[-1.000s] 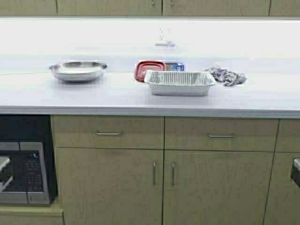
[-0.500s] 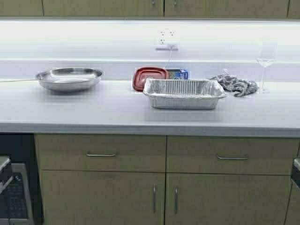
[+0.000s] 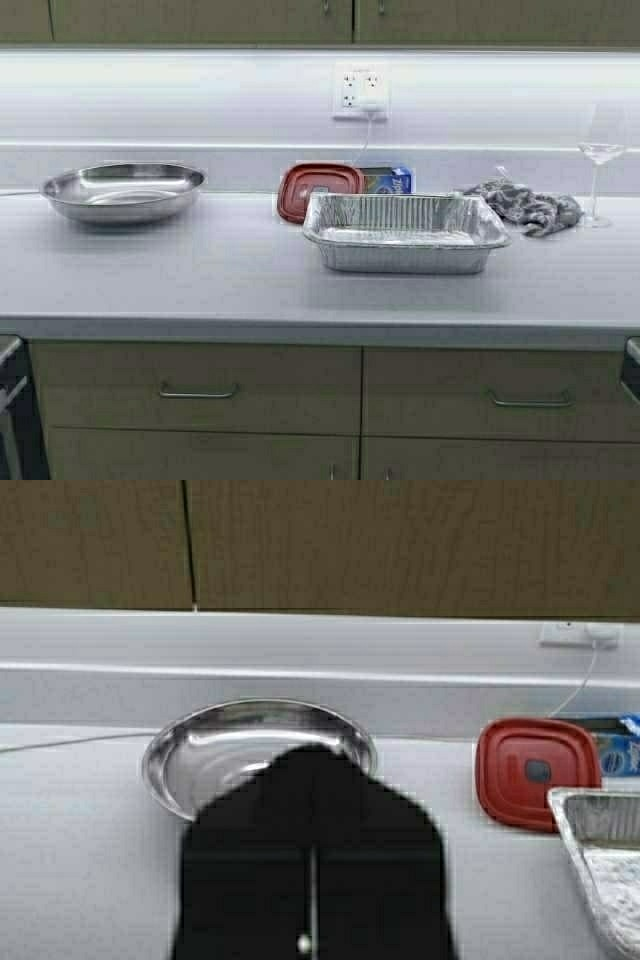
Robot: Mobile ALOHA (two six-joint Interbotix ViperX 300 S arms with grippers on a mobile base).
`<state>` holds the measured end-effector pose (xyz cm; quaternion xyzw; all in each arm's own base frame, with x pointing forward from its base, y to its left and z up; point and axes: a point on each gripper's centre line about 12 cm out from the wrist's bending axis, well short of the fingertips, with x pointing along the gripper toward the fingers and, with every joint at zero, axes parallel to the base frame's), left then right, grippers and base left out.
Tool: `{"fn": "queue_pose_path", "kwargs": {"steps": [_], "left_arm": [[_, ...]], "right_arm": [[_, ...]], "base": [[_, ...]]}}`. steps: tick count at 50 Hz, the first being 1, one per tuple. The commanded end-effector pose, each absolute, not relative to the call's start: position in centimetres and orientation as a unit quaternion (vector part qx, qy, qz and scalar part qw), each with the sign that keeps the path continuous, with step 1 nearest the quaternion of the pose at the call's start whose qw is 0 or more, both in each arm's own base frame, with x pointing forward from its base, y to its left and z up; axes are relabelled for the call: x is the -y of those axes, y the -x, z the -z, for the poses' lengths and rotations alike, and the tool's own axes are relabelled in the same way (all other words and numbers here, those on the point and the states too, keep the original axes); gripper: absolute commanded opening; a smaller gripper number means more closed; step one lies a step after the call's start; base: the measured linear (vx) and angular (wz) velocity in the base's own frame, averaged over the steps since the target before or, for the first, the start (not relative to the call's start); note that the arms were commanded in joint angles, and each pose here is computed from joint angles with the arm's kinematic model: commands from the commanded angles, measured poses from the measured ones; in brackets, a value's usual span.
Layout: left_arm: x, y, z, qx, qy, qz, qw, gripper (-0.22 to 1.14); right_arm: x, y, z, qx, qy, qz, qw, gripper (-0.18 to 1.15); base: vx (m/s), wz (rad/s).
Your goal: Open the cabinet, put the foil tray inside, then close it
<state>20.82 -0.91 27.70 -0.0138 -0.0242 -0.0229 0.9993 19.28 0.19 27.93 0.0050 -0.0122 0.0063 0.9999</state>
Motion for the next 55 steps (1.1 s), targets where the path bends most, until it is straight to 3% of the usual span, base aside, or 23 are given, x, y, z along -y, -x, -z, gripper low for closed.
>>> {"fn": "queue_pose_path", "kwargs": {"steps": [1,26,29,33,38,40,43,48,55], "left_arm": [[0.9,-21.1,-28.0,0.033,0.016,0.023,0.999,0.03],[0.9,-19.9,-27.7,0.042,0.026,0.024,0.998,0.03],[0.9,-19.5,-27.9,0.050,0.024,0.024,0.998,0.06],[1.2,-19.1,-28.0,0.055,0.020,0.034,0.998,0.23],[2.6,-18.7,-27.6,0.051,0.025,0.072,0.996,0.70],[3.6,-18.5,-27.1,0.041,0.029,0.099,0.994,0.99],[5.0,-18.5,-26.8,0.032,0.029,0.133,0.990,1.12],[7.2,-18.9,-26.8,0.021,0.028,0.183,0.982,0.98],[10.6,-20.9,-26.4,0.000,0.028,0.233,0.972,1.02]], "right_arm": [[-0.2,-19.3,-28.5,0.018,-0.004,-0.007,1.000,0.05],[-0.2,-18.8,-28.5,0.015,-0.010,-0.007,1.000,0.06],[-0.4,-18.8,-28.9,0.025,-0.017,-0.011,0.999,0.11],[-1.3,-18.8,-29.3,0.029,-0.019,-0.037,0.999,0.37],[-3.4,-18.6,-29.0,0.024,-0.010,-0.093,0.995,0.95],[-4.5,-18.4,-28.8,0.021,-0.006,-0.122,0.992,1.11],[-6.0,-18.4,-28.7,0.018,-0.002,-0.161,0.987,1.10],[-8.3,-18.9,-28.8,0.022,-0.006,-0.209,0.978,0.99],[-11.1,-20.9,-28.9,0.017,-0.015,-0.245,0.969,1.02]], "base": [[0.32,0.11],[0.25,0.01],[0.18,-0.04],[0.15,-0.02],[0.10,-0.01],[0.08,-0.01],[0.07,-0.02],[0.05,-0.01],[0.02,-0.01]]}}
